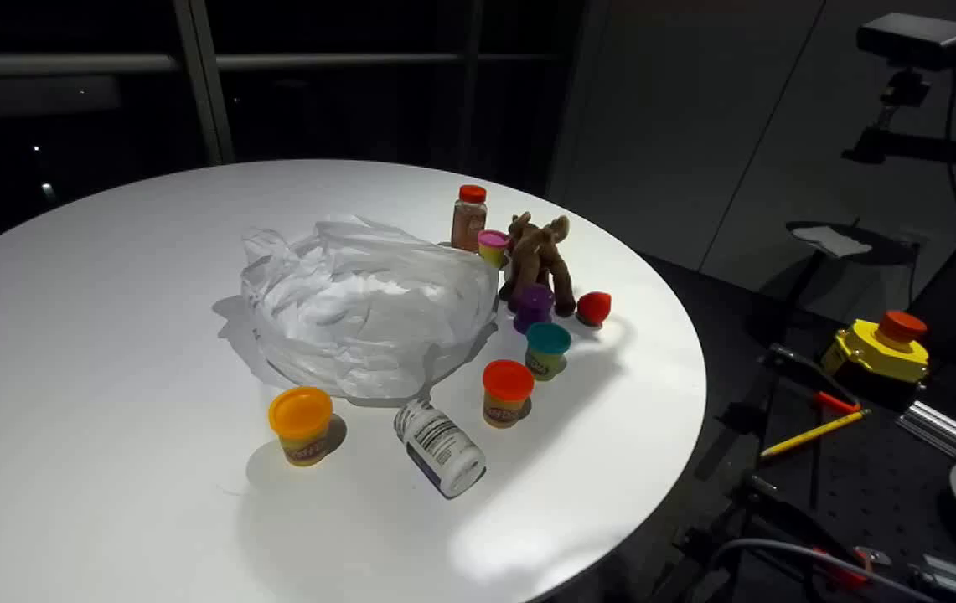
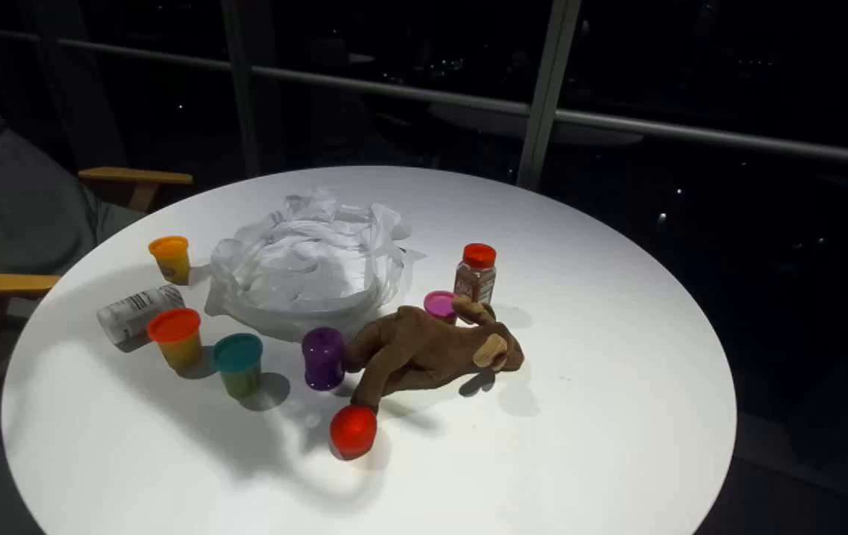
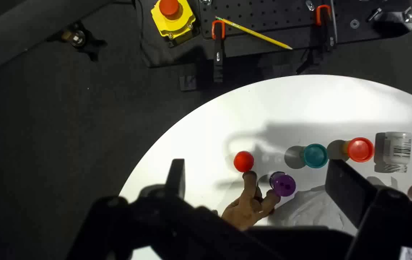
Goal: Put the objects on the table in the plastic
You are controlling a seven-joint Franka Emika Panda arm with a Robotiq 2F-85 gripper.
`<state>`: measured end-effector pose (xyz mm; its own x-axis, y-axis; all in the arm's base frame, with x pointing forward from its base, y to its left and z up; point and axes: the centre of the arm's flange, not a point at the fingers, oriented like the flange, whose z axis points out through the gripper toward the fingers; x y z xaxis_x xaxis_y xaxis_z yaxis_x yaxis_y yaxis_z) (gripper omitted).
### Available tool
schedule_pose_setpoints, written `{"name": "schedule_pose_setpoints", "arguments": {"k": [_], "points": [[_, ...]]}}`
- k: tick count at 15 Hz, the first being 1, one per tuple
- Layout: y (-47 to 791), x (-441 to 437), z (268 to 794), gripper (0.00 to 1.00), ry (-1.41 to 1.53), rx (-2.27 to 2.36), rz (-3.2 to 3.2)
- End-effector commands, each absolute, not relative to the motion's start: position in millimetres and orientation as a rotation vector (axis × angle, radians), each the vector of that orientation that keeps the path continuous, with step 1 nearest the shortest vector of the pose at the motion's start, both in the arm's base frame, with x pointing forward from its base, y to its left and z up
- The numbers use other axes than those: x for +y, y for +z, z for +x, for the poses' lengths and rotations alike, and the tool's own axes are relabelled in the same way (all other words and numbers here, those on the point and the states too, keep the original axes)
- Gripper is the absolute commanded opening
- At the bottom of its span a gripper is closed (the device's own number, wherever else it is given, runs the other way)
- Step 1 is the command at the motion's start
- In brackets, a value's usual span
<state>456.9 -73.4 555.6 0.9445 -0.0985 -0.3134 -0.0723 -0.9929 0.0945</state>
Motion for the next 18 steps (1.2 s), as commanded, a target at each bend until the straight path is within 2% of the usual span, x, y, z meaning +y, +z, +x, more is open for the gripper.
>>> {"name": "schedule_pose_setpoints", "arguments": {"k": [1,8,13,18], "points": [[557.7,-73.5,457.2,1.0,-0.485,-0.133,3.018],[556.6,-71.6,461.6,1.0,-0.486,-0.137,3.019],[489.5,-59.5,463.8,1.0,-0.581,-0.12,3.009],[405.3,-47.9,432.4,1.0,-0.64,0.001,3.007]]}}
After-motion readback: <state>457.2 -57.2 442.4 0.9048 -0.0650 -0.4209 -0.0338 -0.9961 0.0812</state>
